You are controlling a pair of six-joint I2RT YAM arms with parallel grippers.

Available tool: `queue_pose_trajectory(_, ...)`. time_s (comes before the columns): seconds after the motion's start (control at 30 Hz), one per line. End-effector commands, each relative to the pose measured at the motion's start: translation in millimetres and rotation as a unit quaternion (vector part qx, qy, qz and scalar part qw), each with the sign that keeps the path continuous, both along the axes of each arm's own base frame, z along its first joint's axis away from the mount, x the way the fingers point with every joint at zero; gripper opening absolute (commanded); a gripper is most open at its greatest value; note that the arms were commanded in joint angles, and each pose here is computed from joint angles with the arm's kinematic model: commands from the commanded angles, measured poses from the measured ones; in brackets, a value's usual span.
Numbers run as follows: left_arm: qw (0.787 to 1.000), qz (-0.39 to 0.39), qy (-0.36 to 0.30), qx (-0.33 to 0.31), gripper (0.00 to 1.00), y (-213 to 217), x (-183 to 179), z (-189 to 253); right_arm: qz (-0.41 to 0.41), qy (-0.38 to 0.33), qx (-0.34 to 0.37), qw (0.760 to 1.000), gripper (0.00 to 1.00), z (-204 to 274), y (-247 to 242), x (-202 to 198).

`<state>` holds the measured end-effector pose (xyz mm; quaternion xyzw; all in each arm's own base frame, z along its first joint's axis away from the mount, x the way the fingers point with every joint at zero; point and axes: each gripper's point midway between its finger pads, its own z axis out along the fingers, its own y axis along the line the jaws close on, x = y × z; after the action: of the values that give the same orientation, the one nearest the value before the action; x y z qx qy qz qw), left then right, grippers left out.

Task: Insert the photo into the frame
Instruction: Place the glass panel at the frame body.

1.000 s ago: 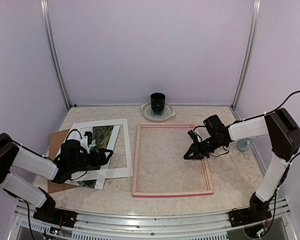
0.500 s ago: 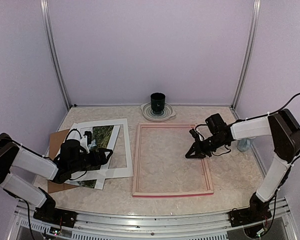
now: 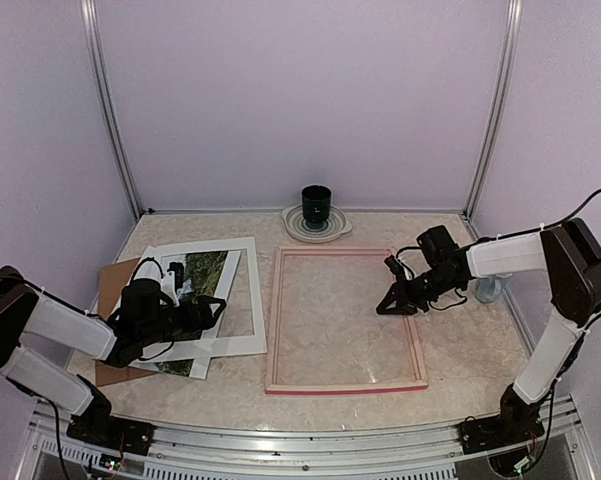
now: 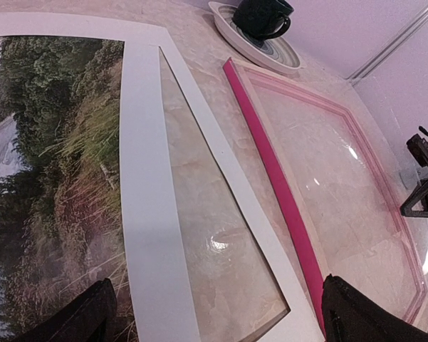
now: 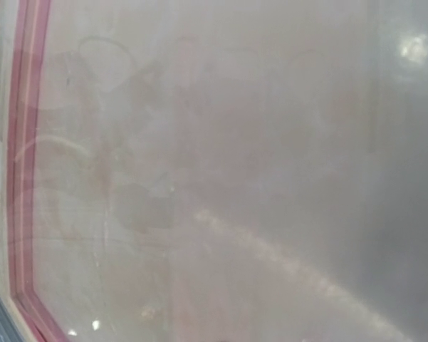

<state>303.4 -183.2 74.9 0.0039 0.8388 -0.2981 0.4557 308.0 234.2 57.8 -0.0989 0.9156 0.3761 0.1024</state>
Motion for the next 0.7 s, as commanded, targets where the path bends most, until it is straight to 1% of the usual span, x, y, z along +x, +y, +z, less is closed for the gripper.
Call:
queue_pose_trajectory(0.0, 1.000, 0.002, -0.012, -0.003, 0.99, 2.2, 1.4, 4.6, -0.002, -0.010, -0.005, 1.000, 0.08, 4.7, -8.5, -0.6)
queue_pose_trajectory(0.67, 1.000, 0.003, -0.012, -0.002, 0.99, 2.9, 2.0, 4.2, -0.007, -0.011, -0.004, 1.000, 0.08, 3.1, -12.5, -4.4)
